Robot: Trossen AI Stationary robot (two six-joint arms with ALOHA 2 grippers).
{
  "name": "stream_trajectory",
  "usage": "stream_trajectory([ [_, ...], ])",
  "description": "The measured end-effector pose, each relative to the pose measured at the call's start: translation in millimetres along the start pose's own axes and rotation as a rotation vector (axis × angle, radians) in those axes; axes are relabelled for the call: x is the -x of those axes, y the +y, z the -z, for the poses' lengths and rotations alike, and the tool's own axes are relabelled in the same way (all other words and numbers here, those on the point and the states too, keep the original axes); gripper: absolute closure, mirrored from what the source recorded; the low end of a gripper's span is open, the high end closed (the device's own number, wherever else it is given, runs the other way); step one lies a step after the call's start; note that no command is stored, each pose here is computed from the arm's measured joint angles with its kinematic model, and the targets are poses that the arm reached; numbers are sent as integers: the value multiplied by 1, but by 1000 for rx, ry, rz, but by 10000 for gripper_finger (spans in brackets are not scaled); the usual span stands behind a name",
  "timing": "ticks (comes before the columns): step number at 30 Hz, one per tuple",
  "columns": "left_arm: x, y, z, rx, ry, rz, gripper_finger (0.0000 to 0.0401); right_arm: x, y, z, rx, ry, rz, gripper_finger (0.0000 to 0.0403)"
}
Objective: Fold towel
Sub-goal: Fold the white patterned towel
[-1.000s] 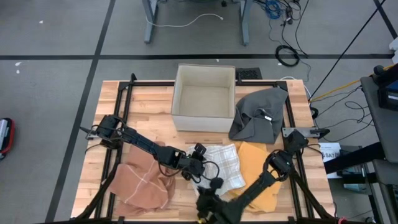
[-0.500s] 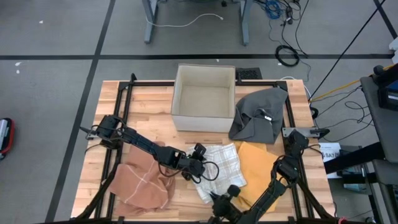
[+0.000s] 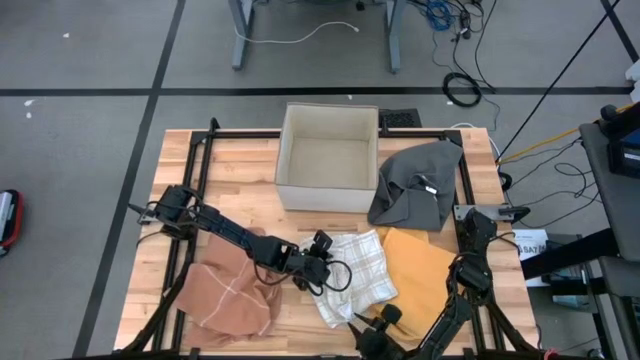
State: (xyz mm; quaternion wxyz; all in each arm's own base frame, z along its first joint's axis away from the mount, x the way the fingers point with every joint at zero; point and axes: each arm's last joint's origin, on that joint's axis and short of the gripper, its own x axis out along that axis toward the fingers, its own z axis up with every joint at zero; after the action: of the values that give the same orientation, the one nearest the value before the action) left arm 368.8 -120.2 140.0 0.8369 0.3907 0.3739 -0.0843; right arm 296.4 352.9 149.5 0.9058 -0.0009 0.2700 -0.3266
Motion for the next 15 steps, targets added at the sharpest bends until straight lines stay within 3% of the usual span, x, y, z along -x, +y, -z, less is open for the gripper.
stream_trajectory([
  [6, 6, -3, -8, -30, -26, -45, 277, -7, 23, -9, 151, -71, -109, 255],
  [12, 16, 0, -12, -26, -17, -108, 277, -31, 37, -29, 290, -112, -139, 258],
  [15, 20, 3, -14, -19, 4, -165, 277, -50, 35, -37, 324, -33, -158, 258],
])
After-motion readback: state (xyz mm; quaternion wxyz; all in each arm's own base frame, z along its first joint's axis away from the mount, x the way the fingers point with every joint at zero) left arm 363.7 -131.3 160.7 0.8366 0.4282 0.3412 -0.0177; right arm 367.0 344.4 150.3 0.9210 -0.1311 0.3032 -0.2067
